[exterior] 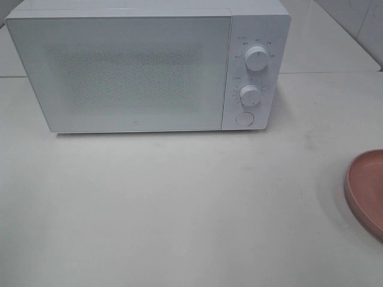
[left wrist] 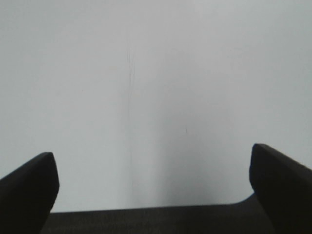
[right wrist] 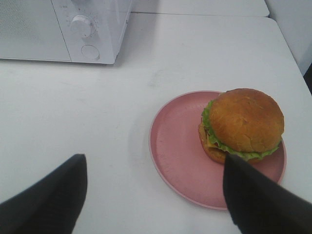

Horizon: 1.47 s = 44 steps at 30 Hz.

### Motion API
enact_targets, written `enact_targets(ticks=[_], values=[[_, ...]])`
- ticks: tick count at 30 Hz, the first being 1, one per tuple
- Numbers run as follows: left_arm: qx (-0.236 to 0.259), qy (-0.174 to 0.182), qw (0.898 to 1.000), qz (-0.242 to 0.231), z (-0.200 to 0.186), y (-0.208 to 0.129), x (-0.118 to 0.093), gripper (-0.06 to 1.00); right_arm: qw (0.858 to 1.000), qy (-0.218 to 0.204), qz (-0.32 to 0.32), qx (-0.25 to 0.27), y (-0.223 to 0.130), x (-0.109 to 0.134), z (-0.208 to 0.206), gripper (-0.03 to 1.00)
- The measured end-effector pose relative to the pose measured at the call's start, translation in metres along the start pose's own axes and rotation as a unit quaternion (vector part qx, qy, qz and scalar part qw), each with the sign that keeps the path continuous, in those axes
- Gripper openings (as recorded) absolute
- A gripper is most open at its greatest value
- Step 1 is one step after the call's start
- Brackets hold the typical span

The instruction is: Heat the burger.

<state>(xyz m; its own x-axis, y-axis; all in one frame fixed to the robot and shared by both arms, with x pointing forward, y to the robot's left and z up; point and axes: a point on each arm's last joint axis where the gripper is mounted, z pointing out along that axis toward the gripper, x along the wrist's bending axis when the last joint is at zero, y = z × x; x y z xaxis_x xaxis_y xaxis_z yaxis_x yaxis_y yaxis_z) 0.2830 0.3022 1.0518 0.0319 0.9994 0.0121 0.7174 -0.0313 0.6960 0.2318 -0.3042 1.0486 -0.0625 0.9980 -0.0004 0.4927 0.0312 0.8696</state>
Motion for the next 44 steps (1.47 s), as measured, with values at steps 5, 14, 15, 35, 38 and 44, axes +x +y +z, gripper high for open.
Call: enact_targets(ticks=[5, 14, 15, 35, 38, 44], values=[[-0.083, -0.016, 0.996, -0.010, -0.021, -0.016, 0.000, 0.99, 1.000, 0.000, 0.000, 0.000, 0.000, 0.000, 0.000, 0.75], [-0.167, -0.020, 0.986, -0.014, -0.041, -0.034, 0.002, 0.99, 1.000, 0.000, 0.000, 0.000, 0.000, 0.000, 0.000, 0.75], [-0.167, -0.020, 0.986, -0.014, -0.041, -0.034, 0.002, 0.99, 1.000, 0.000, 0.000, 0.000, 0.000, 0.000, 0.000, 0.75], [-0.169, 0.002, 0.984, -0.054, -0.041, -0.034, -0.002, 0.99, 1.000, 0.000, 0.000, 0.000, 0.000, 0.000, 0.000, 0.75], [-0.169, 0.002, 0.984, -0.054, -0.041, -0.034, -0.002, 0.99, 1.000, 0.000, 0.000, 0.000, 0.000, 0.000, 0.000, 0.75], [-0.169, 0.002, 0.984, -0.054, -0.041, -0.034, -0.002, 0.99, 1.000, 0.000, 0.000, 0.000, 0.000, 0.000, 0.000, 0.75]])
